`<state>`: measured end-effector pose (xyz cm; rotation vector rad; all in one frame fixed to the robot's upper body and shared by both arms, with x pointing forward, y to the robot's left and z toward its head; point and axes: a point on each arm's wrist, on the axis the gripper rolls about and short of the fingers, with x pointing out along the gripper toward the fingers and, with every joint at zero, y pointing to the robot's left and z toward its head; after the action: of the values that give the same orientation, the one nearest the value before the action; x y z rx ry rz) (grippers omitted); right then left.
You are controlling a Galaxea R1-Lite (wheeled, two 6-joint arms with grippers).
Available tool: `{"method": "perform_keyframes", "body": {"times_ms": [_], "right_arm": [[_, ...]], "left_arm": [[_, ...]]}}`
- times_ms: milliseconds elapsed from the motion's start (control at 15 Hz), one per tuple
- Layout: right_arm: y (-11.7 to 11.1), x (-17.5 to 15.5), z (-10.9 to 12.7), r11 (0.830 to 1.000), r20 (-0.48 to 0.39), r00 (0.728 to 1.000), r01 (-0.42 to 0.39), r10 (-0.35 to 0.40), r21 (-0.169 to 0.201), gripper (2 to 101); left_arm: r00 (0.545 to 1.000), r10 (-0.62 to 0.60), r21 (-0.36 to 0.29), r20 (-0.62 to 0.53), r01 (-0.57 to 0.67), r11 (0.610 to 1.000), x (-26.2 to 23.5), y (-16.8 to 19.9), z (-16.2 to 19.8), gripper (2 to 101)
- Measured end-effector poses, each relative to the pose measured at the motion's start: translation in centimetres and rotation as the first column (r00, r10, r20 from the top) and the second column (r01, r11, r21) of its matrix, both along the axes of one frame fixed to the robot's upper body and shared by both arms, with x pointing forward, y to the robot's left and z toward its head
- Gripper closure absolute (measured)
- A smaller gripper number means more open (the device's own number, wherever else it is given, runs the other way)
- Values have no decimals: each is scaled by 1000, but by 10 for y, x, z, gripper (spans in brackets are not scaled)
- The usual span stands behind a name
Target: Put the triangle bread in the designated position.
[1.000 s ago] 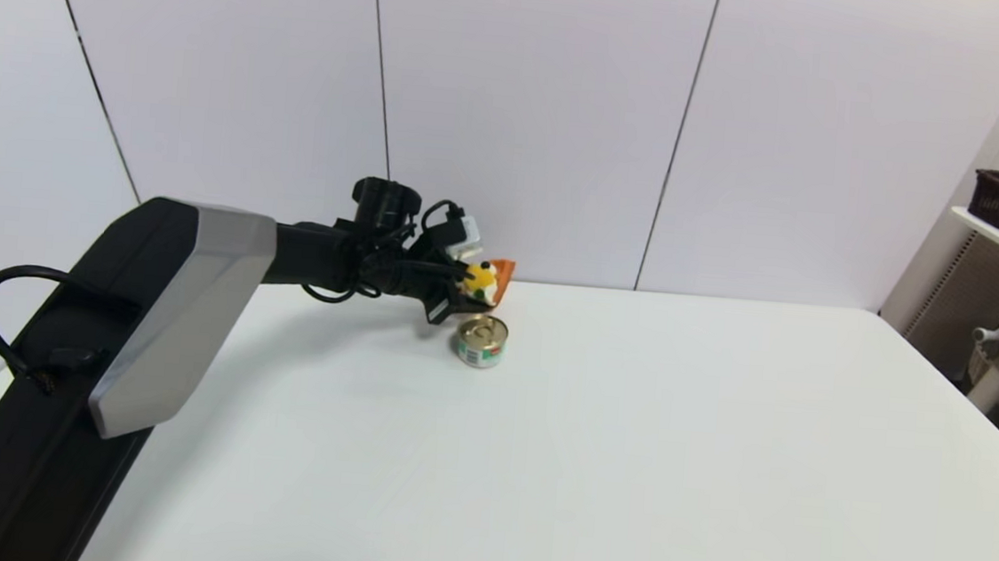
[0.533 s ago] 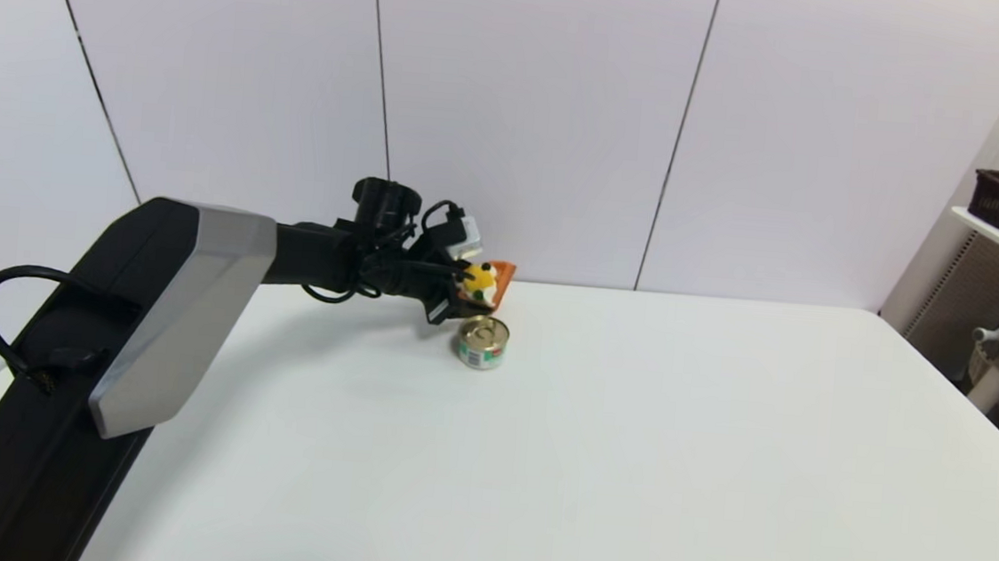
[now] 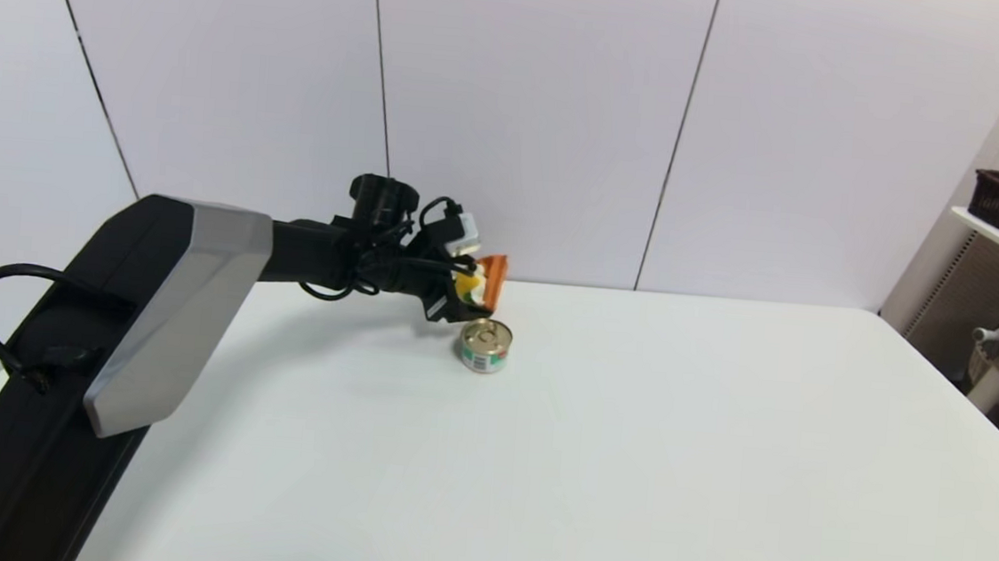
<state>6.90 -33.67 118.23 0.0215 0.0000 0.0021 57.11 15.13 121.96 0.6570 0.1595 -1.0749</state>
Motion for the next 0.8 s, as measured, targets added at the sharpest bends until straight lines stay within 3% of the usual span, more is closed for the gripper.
{"method": "perform_keyframes", "body": {"times_ms": [467,800], "right_arm": [[0,0,0,1000,0,1000,0,0,0,50],[0,0,0,1000,0,1000,0,0,0,50]], "left_arm": [[999,24,-7,21,-24,1000,1,12,12,98],[995,68,-27,79,-66,997,-4,35,50,76]]}}
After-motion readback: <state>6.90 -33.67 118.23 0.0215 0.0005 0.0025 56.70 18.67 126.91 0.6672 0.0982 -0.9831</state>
